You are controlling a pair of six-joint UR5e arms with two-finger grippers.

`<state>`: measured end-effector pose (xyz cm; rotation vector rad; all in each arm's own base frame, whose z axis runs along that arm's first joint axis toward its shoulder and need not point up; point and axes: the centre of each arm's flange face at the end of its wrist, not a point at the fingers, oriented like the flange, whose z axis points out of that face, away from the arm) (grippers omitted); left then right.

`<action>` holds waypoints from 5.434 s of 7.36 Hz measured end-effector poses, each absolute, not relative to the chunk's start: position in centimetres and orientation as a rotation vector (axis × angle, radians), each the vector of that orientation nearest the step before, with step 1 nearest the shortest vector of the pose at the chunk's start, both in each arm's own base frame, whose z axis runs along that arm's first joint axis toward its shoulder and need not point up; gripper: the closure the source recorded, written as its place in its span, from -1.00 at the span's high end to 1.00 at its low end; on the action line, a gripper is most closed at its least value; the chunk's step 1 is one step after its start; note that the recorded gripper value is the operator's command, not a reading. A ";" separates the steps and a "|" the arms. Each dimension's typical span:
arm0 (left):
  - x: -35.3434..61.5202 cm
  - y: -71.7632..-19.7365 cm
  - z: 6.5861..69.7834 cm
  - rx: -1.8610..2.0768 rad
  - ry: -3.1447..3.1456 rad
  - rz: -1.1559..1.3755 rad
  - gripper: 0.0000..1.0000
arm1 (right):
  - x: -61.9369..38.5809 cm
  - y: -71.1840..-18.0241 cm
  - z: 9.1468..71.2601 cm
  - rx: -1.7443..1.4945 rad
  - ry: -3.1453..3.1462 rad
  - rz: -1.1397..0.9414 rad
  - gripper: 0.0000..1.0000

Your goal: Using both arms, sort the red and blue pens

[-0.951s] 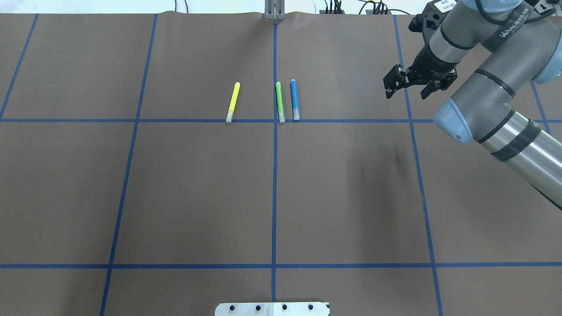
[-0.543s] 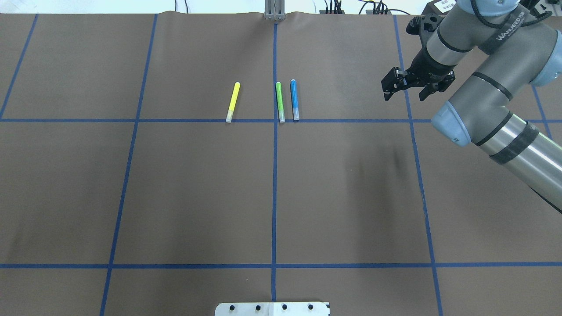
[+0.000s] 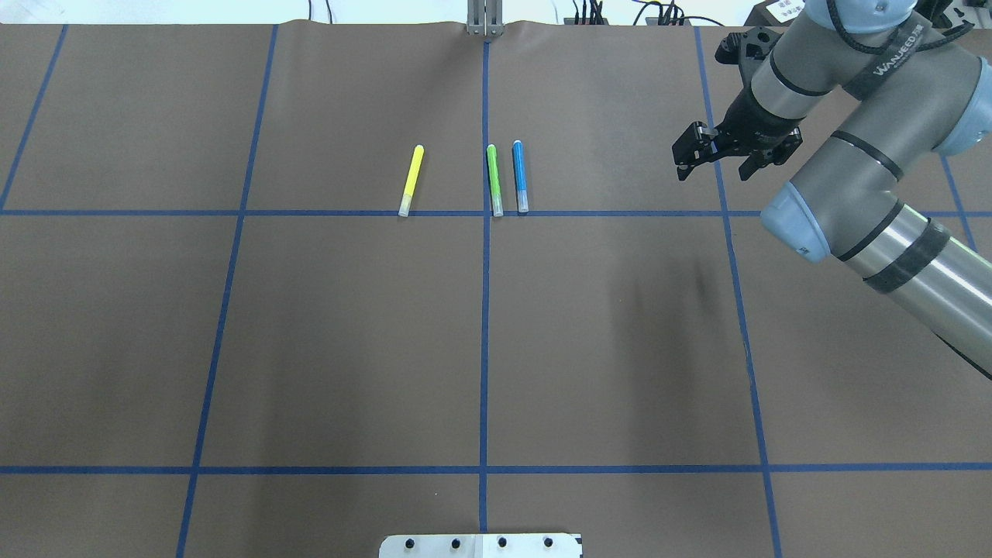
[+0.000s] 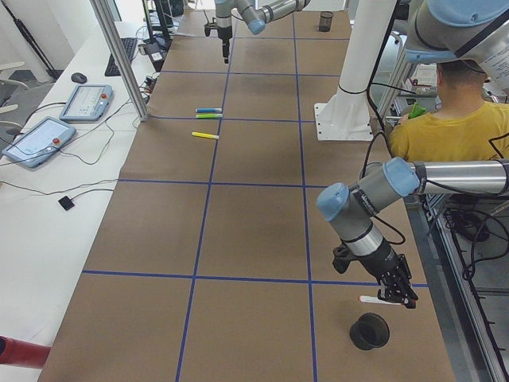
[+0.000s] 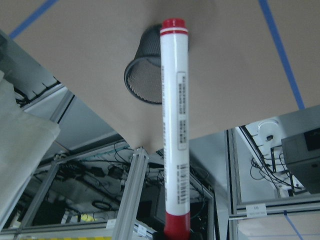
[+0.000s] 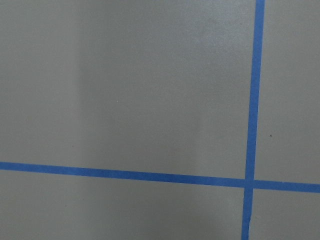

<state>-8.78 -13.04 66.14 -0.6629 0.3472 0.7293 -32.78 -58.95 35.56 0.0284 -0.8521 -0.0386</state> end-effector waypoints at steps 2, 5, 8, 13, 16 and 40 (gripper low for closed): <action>-8.9 -11.7 70.7 -0.683 0.366 0.728 -1.00 | -33.2 -58.5 36.0 0.029 -0.855 -0.048 1.00; -8.1 -10.6 73.3 -0.659 0.490 0.727 -1.00 | -33.3 -57.9 36.7 0.034 -0.862 -0.055 1.00; -7.7 -10.1 74.6 -0.645 0.539 0.722 -1.00 | -33.6 -57.6 37.0 0.038 -0.852 -0.056 1.00; -7.6 -9.5 76.4 -0.626 0.566 0.715 -0.78 | -33.9 -57.1 36.5 0.041 -0.857 -0.051 1.00; -7.5 -9.4 76.4 -0.614 0.590 0.741 1.00 | -33.8 -57.1 36.6 0.044 -0.853 -0.049 1.00; -4.8 -34.9 58.9 0.002 0.800 0.153 1.00 | -45.7 -60.7 27.4 -0.055 -0.838 0.185 0.98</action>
